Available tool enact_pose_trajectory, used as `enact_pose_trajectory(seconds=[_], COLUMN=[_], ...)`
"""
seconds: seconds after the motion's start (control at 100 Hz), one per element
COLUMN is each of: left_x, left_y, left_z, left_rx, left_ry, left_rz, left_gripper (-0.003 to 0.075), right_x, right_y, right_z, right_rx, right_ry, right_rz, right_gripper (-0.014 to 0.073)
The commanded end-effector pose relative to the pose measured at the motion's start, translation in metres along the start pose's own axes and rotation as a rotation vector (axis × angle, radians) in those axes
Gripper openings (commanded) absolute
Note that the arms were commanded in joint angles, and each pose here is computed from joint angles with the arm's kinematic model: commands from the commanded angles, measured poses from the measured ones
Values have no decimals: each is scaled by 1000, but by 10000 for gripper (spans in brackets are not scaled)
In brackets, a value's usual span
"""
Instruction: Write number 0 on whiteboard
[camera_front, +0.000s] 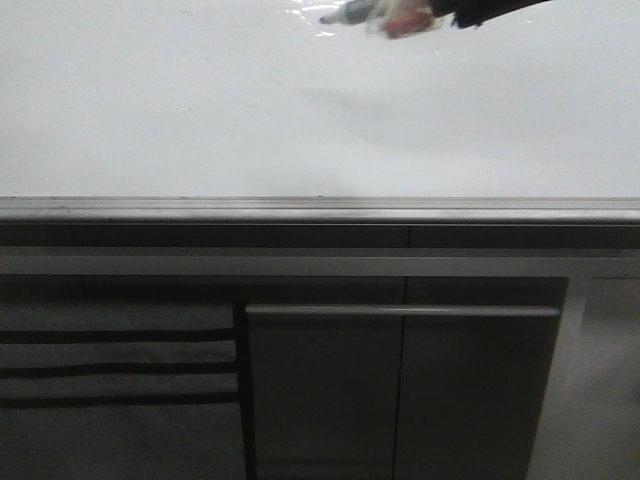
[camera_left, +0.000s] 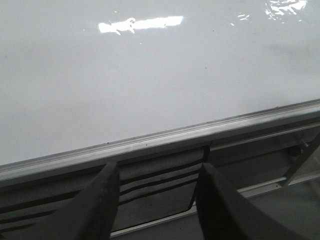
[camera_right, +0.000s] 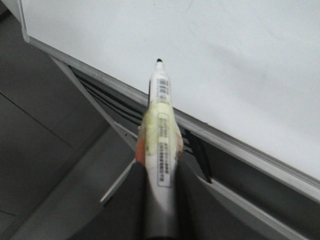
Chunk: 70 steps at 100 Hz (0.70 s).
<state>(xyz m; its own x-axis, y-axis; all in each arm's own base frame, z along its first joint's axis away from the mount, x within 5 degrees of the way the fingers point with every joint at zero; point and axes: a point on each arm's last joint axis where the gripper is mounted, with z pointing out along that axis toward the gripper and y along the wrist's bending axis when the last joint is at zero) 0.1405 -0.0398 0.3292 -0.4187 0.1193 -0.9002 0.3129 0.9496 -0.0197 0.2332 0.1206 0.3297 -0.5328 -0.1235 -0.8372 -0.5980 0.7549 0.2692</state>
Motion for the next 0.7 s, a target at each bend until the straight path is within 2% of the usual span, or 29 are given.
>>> enact_pose_trajectory(seconds=[0.0,0.1,0.23,0.27,0.37,0.46,0.69], left_x=[-15,-15,-14,-14,-13,-12,-10], left_y=[1,1,1,2,2,3,3], left_z=[-5,-4,-2,-1,4,9,17], left_rx=[-12,-12,-12,-11,-13,-13,-10], left_ry=[-101,-97,-91,-86,-69,-48,-16], left_rz=[-26,-27,-27,-28,-25,-28,-36], left_gripper=[313,313,313,313,313,313,313], right_x=[-25,-35,-43,-45,-51,-54,-61], right_y=[-1,0,17,23,23,9,-2], right_z=[9,23,32,32,33,37,49], right_rx=[4,34,105,115,116,143,159], right_ry=[-34,4,18,8,22,59,77], right_rz=[25,-2,-144,-156,-113,-71,-55], right_gripper=[-65,-65,-65,-65,-65,-65,-65])
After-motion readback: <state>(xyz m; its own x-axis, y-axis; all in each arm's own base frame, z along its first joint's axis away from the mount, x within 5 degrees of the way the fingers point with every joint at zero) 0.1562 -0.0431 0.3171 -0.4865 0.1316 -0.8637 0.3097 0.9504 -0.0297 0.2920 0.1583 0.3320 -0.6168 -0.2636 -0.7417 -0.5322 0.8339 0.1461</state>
